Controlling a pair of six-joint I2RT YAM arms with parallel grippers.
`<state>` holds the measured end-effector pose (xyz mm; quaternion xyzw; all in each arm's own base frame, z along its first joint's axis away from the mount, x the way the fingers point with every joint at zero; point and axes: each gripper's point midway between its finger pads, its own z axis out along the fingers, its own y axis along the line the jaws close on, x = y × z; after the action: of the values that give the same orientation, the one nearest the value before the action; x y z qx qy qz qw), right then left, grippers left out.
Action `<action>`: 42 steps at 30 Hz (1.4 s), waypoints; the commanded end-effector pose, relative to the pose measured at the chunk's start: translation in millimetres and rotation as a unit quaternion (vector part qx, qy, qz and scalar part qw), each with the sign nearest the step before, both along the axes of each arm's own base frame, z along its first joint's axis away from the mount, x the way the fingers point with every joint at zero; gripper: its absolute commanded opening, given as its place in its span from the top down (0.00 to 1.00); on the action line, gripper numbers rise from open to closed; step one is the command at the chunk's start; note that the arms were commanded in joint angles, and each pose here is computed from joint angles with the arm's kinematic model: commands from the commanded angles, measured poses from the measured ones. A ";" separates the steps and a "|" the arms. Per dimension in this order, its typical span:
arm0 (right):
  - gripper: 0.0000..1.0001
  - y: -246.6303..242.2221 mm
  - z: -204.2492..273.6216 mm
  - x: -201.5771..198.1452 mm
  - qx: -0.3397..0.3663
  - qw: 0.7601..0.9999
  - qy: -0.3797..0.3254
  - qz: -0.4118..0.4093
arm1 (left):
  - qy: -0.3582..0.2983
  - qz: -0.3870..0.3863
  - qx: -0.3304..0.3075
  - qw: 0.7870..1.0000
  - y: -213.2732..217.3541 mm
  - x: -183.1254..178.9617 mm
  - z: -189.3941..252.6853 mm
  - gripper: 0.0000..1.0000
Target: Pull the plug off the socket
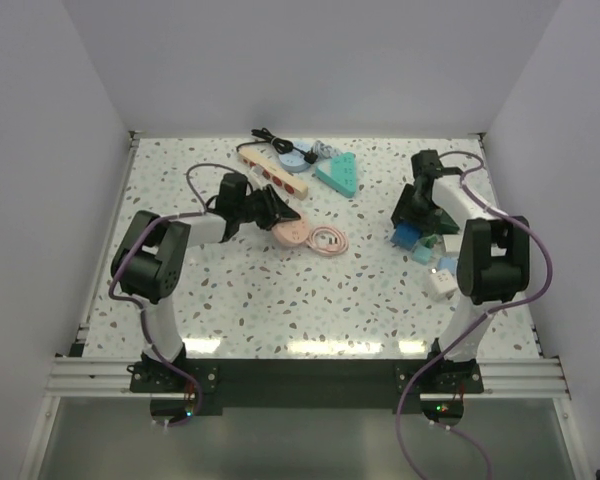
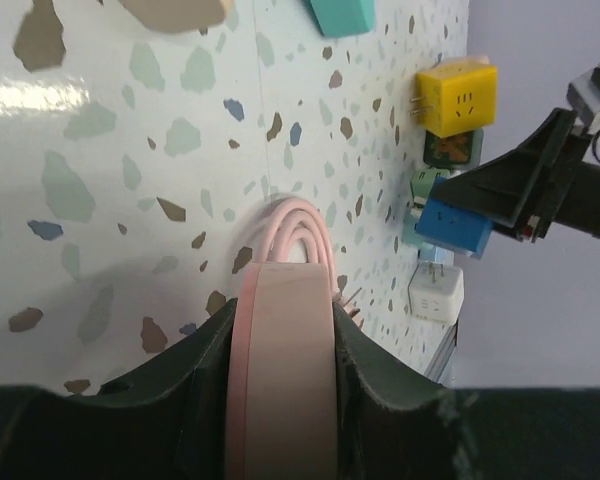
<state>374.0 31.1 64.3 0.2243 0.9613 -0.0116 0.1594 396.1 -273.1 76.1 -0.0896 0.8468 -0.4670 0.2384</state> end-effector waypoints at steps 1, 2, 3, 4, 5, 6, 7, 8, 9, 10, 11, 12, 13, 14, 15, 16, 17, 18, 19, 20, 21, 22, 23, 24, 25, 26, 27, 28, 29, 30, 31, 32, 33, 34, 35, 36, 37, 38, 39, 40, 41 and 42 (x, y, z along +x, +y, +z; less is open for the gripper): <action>0.68 -12.5 -7.2 2.4 -0.011 0.999 0.000 -0.038 | -0.061 0.005 -0.019 0.998 9.9 33.1 43.4 1.00; 0.65 -14.3 -9.0 1.8 -0.014 0.999 0.002 -0.043 | -0.060 0.007 -0.019 0.998 12.8 37.3 44.2 1.00; 0.62 -15.0 -10.6 1.9 -0.016 0.999 0.002 -0.045 | -0.060 0.009 -0.020 0.998 14.9 41.4 44.6 1.00; 0.48 -17.0 -11.3 1.2 -0.017 0.999 0.004 -0.048 | -0.070 0.016 -0.021 0.997 19.8 51.9 52.7 1.00; 0.41 -18.8 -11.3 1.8 -0.020 0.998 0.005 -0.051 | -0.073 0.021 -0.021 0.997 23.3 57.7 55.2 1.00; 0.35 -20.4 -9.5 1.9 -0.021 0.998 0.004 -0.054 | -0.070 0.027 -0.017 0.997 29.7 64.2 52.9 1.00; 0.29 -21.3 -8.1 2.6 -0.022 0.998 0.002 -0.055 | -0.081 0.033 -0.016 0.996 32.8 74.6 61.2 1.00; 0.16 -20.4 -5.2 5.0 -0.016 0.998 -0.003 -0.055 | -0.078 0.036 -0.011 0.996 36.0 80.9 57.1 1.00; 0.04 -19.8 -1.5 5.9 -0.013 0.999 -0.006 -0.052 | -0.072 0.047 0.004 0.996 46.1 88.3 52.1 1.00; 0.01 -18.9 3.1 8.5 -0.010 0.999 -0.012 -0.051 | -0.085 0.053 0.006 0.995 49.9 100.4 61.8 1.00; 0.01 -17.5 7.0 10.5 -0.007 0.999 -0.017 -0.049 | -0.087 0.058 0.011 0.994 54.5 106.5 60.4 1.00; 0.01 -15.2 10.5 12.0 -0.001 0.999 -0.020 -0.044 | -0.077 0.069 0.018 0.994 64.3 114.8 50.5 1.00; 0.01 -14.1 18.3 15.1 0.003 0.999 -0.029 -0.042 | -0.083 0.076 0.016 0.994 68.0 124.1 56.7 1.00; 0.01 -13.1 23.6 16.2 0.007 0.999 -0.036 -0.039 | -0.076 0.080 0.015 0.994 71.6 129.6 48.2 1.00; 0.01 -8.9 28.3 18.2 0.017 0.998 -0.043 -0.035 | -0.074 0.090 0.015 0.993 80.2 136.0 46.1 1.00; 0.01 -7.3 38.4 19.3 0.022 0.998 -0.057 -0.032 | -0.079 0.096 0.015 0.992 84.8 143.7 49.6 1.00; 0.01 -6.5 43.0 19.7 0.025 0.997 -0.063 -0.031 | -0.073 0.101 0.016 0.992 88.7 148.0 41.9 1.00; 0.01 -4.7 48.7 21.1 0.030 0.997 -0.072 -0.027 | -0.073 0.114 0.015 0.991 98.1 154.6 39.7 1.00; 0.01 -1.6 53.5 20.7 0.040 0.996 -0.079 -0.022 | -0.072 0.120 0.012 0.990 101.9 159.0 38.8 1.00; 0.01 1.0 64.5 20.1 0.045 0.995 -0.092 -0.017 | -0.062 0.127 0.010 0.990 106.5 162.2 28.5 1.00; 0.01 2.0 71.4 20.2 0.049 0.993 -0.102 -0.011 | -0.063 0.137 -0.003 0.988 113.1 168.0 30.4 1.00; 0.01 5.1 75.4 18.4 0.056 0.993 -0.107 -0.005 | -0.062 0.143 -0.008 0.988 116.9 171.3 28.0 1.00; 0.01 5.9 86.5 18.0 0.058 0.991 -0.123 0.000 | -0.059 0.149 -0.015 0.987 118.7 175.3 21.2 1.00; 0.01 8.2 90.9 18.6 0.062 0.989 -0.131 0.006 | -0.063 0.153 -0.019 0.986 122.3 180.5 22.7 1.00; 0.01 15.2 92.4 16.2 0.081 0.988 -0.131 0.019 | -0.065 0.156 -0.024 0.985 124.2 184.0 23.0 1.00; 0.01 20.4 94.5 13.9 0.091 0.987 -0.132 0.031 | -0.070 0.161 -0.036 0.984 125.0 189.0 22.4 1.00; 0.01 26.4 95.3 10.9 0.106 0.985 -0.129 0.042 | -0.073 0.168 -0.041 0.982 128.5 192.9 22.6 1.00; 0.01 33.5 92.5 7.3 0.119 0.983 -0.124 0.058 | -0.077 0.172 -0.050 0.981 129.7 196.0 24.9 1.00; 0.01 43.7 92.0 2.3 0.138 0.980 -0.119 0.080 | -0.083 0.180 -0.072 0.978 130.0 201.3 28.2 1.00; 0.01 48.7 91.7 -2.7 0.147 0.978 -0.114 0.091 | -0.083 0.184 -0.084 0.976 131.6 203.4 29.2 0.93; 0.02 58.9 88.4 -10.1 0.157 0.976 -0.104 0.112 | -0.087 0.186 -0.095 0.974 132.2 205.2 31.9 0.90; 0.05 66.5 86.6 -17.6 0.163 0.973 -0.094 0.135 | -0.095 0.187 -0.114 0.971 130.8 207.3 38.6 0.85; 0.09 71.1 84.9 -28.3 0.162 0.973 -0.078 0.145 | -0.095 0.190 -0.118 0.970 131.9 206.7 38.5 0.68; 0.14 83.1 78.5 -40.6 0.162 0.971 -0.061 0.167 | -0.096 0.192 -0.120 0.969 133.0 206.3 38.8 0.60; 0.25 88.4 75.7 -48.5 0.162 0.969 -0.054 0.178 | -0.104 0.198 -0.119 0.967 134.7 206.6 45.7 0.53; 0.33 92.4 77.3 -56.1 0.163 0.968 -0.055 0.183 | -0.098 0.203 -0.116 0.967 137.6 203.2 41.6 0.41; 0.42 98.7 65.5 -71.9 0.168 0.967 -0.036 0.191 | -0.098 0.208 -0.114 0.967 139.8 201.7 42.4 0.35; 0.62 102.2 63.2 -76.9 0.175 0.966 -0.036 0.187 | -0.102 0.217 -0.110 0.964 146.2 200.8 49.2 0.29; 0.76 105.9 58.9 -85.0 0.180 0.965 -0.030 0.189 | -0.092 0.223 -0.106 0.965 149.0 195.2 42.9 0.21; 0.90 104.3 51.5 -98.4 0.181 0.966 -0.021 0.185 | -0.090 0.227 -0.104 0.964 152.1 191.9 42.2 0.17; 1.00 103.2 47.4 -104.4 0.181 0.967 -0.015 0.180 | -0.086 0.231 -0.100 0.964 153.4 184.3 43.7 0.13; 1.00 100.8 37.0 -116.6 0.178 0.968 0.001 0.179 | -0.085 0.233 -0.098 0.964 154.3 180.3 45.5 0.11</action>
<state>272.5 132.9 98.4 0.0681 0.9748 0.1761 0.1187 574.4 -134.7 69.0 -0.2774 0.7605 -0.4772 0.3420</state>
